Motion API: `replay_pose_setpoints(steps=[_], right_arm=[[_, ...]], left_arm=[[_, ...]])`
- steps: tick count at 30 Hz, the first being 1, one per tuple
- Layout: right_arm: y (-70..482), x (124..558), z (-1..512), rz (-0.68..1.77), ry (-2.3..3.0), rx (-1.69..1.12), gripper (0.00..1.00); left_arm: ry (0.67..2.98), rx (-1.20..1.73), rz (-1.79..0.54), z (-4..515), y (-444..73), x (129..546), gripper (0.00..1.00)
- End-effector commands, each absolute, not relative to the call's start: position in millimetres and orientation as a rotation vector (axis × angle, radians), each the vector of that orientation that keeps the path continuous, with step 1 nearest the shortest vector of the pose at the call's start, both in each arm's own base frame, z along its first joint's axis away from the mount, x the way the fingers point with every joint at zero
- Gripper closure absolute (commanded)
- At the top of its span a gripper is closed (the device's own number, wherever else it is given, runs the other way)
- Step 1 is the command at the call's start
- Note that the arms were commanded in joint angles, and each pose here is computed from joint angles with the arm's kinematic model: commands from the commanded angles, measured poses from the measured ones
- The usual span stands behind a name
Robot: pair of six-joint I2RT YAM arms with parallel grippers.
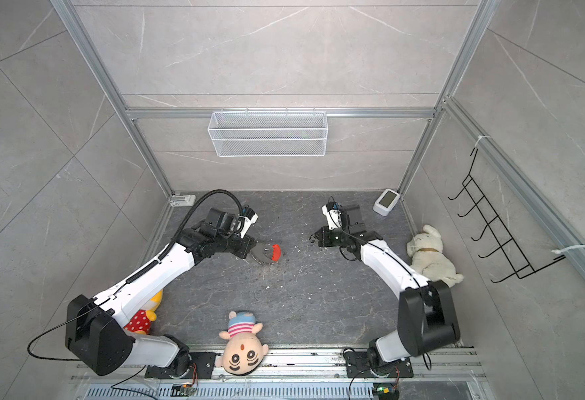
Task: Put the keys on the keyring
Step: 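Move the right gripper with the key toward the keyring in the left gripper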
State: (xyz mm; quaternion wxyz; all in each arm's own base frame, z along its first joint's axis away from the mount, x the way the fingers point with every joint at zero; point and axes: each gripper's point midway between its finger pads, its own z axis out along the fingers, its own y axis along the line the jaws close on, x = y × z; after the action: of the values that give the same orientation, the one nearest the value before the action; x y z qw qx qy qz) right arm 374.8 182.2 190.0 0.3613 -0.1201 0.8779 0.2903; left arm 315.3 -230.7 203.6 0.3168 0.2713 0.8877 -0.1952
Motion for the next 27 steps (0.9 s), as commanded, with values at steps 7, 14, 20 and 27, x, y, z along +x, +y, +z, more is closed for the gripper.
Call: replay_pose_setpoints(steps=[7,14,20,27], right_arm=[[231,318,283,1.237,2.014,-0.581,1.00],[250,286,315,1.370,1.920,-0.738,1.00],[265,286,303,1.279,2.023,-0.692,1.00],[282,281,307,1.354,1.996,-0.754,1.00]], left_arm=[[2.010,0.671,-0.677,288,-251,321,1.00],[1.930,0.735,-0.771,292,-263,309,1.00],[1.898,0.775,-0.805,289,-275,302,1.00],[1.870,0.812,-0.870,299,-283,295,1.00]])
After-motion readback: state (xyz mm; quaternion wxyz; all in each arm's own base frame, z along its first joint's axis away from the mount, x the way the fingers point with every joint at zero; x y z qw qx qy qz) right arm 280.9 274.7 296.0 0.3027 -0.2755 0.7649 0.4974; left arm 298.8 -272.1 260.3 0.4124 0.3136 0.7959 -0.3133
